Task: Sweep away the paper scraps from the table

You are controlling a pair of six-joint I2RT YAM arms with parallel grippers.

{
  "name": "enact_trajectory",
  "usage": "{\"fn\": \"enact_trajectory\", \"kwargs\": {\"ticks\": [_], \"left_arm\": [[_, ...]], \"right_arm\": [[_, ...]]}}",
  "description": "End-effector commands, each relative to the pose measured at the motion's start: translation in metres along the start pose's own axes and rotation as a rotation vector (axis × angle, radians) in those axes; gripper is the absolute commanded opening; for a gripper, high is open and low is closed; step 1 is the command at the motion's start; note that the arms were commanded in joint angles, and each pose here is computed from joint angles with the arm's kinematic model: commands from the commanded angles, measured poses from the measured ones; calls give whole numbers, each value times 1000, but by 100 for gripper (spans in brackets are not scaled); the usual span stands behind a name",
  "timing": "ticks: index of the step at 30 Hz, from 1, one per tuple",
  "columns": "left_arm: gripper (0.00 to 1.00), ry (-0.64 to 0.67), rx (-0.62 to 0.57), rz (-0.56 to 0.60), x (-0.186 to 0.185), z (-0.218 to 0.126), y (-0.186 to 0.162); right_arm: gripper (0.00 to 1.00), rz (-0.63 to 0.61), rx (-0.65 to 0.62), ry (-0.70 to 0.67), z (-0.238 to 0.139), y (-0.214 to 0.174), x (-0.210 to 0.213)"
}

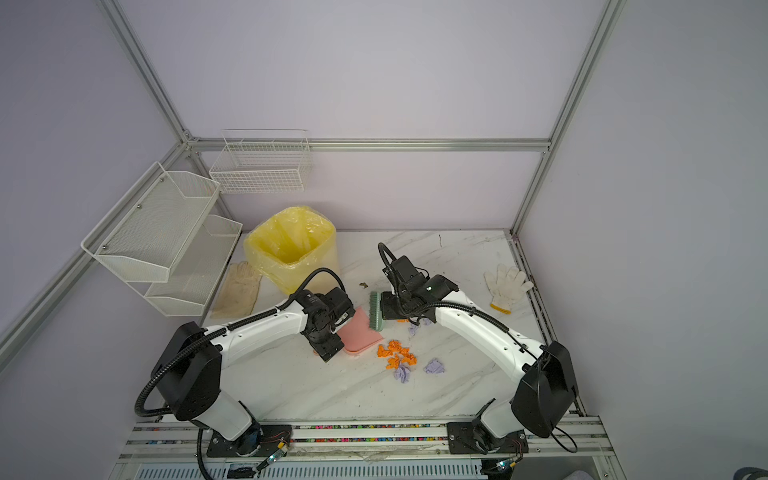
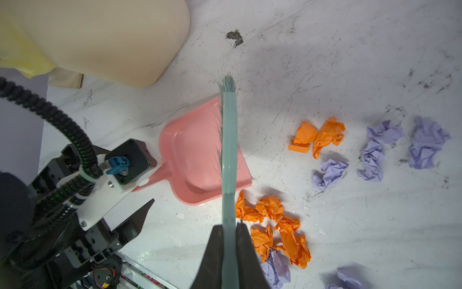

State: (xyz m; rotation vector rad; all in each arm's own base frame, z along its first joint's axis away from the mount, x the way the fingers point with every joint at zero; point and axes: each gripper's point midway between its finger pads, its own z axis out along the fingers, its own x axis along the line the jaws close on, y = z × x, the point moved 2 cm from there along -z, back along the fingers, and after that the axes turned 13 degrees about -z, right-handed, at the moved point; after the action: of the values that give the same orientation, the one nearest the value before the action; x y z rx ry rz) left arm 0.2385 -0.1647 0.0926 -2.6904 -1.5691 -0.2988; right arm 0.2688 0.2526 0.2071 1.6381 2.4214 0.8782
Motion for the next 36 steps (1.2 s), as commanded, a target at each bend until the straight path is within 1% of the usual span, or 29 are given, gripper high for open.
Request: {"fn": "enact_trajectory", "kwargs": {"ticks": [1,4,6,7,8,14,19,21,25,29,32,34,36], "left_arm": [[76,-32,53,-3,-4,13,-10],[67,-12,84,-10,-2,20,-13],[64,-8,95,-17,-2,23,-14],[59,-6,99,-18,-2,24,-15],[56,-6,99,-20,-2,24,-15],[53,2,97,-30,0,24,-17],[41,19,123,-26,0,31,-18],[34,28,129,-26,1,32,-18],[30,24,119,-27,0,30,-17],[23,22,112,-27,0,28,-17],[16,23,111,-19,-1,27,-17],[12,20,105,-13,-3,25,-17],[10,22,92,-7,-4,20,-15]], "right_arm": [[0,-11,-29,-8,-16,3,1],[0,-14,-38,-14,-20,6,1],[0,-16,-48,-11,-22,9,2],[0,-16,-48,-11,-22,9,2],[0,-17,-51,-10,-23,10,3],[0,-19,-51,-15,-22,11,2],[0,-18,-60,-19,-25,13,1],[0,-19,-64,-21,-27,13,1],[0,-19,-65,-28,-29,12,0],[0,-17,-71,-25,-30,14,0],[0,-16,-72,-29,-32,14,0],[0,-14,-74,-44,-36,14,-3],[0,-11,-73,-71,-41,13,-8]]}}
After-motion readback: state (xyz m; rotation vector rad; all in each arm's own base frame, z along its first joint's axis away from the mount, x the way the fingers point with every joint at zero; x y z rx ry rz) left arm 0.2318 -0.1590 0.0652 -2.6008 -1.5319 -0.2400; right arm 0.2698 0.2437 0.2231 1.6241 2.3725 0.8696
